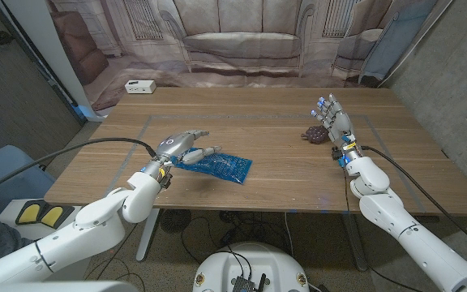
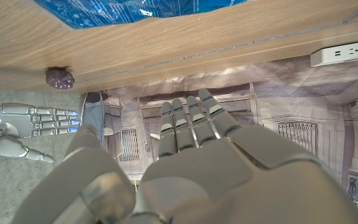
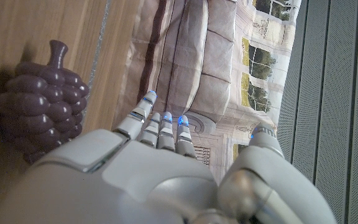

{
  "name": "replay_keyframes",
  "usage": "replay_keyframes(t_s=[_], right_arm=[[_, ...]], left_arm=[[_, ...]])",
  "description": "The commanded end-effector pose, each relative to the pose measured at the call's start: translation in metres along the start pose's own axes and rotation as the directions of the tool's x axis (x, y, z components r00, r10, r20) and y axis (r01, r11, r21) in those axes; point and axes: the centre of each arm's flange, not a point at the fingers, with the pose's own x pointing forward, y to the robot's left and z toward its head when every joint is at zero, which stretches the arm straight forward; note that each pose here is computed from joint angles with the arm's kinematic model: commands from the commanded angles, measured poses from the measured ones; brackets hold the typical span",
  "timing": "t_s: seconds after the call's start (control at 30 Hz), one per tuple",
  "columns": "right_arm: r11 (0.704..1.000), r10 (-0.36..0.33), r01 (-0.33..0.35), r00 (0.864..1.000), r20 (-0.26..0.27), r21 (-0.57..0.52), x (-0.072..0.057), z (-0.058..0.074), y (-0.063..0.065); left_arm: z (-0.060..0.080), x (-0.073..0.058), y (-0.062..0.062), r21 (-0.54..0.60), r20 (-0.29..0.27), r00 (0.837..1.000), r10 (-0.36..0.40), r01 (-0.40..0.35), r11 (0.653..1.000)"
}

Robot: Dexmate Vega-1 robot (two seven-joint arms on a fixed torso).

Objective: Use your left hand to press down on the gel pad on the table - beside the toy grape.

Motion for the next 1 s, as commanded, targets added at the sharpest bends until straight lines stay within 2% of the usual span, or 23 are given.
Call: replay_keyframes(t_s=[0.03,0.2,0.4,0.53,0.67,1.0], right_arm=[[1.000,-0.001,0.001,1.000,-0.003,0.001,-0.004,-0.002,-0.001],[1.000,-0.005,0.005,1.000,-0.005,-0.003,-0.006,-0.003,-0.002],[1.000,-0.001,0.001,1.000,-0.003,0.000,-0.006,-0.005,-0.003],[1.000,-0.003,0.003,1.000,0.004,0.002,-0.006,-0.004,-0.004],[1.000,-0.010,0.010,1.000,0.007,0.005,-0.008,-0.004,-0.004],[1.000,-0.014,0.014,1.000,0.011,0.005,-0.009,-0.004,-0.006]], left_arm=[[0.000,0.000,0.005,-0.157,0.039,0.999,0.000,0.006,0.988],[-0.004,0.001,0.006,-0.235,0.049,0.999,0.002,0.010,0.972],[-0.007,0.003,0.012,-0.254,0.040,0.999,0.023,-0.012,0.967],[-0.012,0.007,0.019,-0.298,0.044,0.998,0.042,-0.027,0.954],[-0.015,0.013,0.025,-0.296,0.036,0.997,0.074,-0.060,0.953],[-0.021,0.030,0.034,-0.370,0.054,0.993,0.108,-0.081,0.926]])
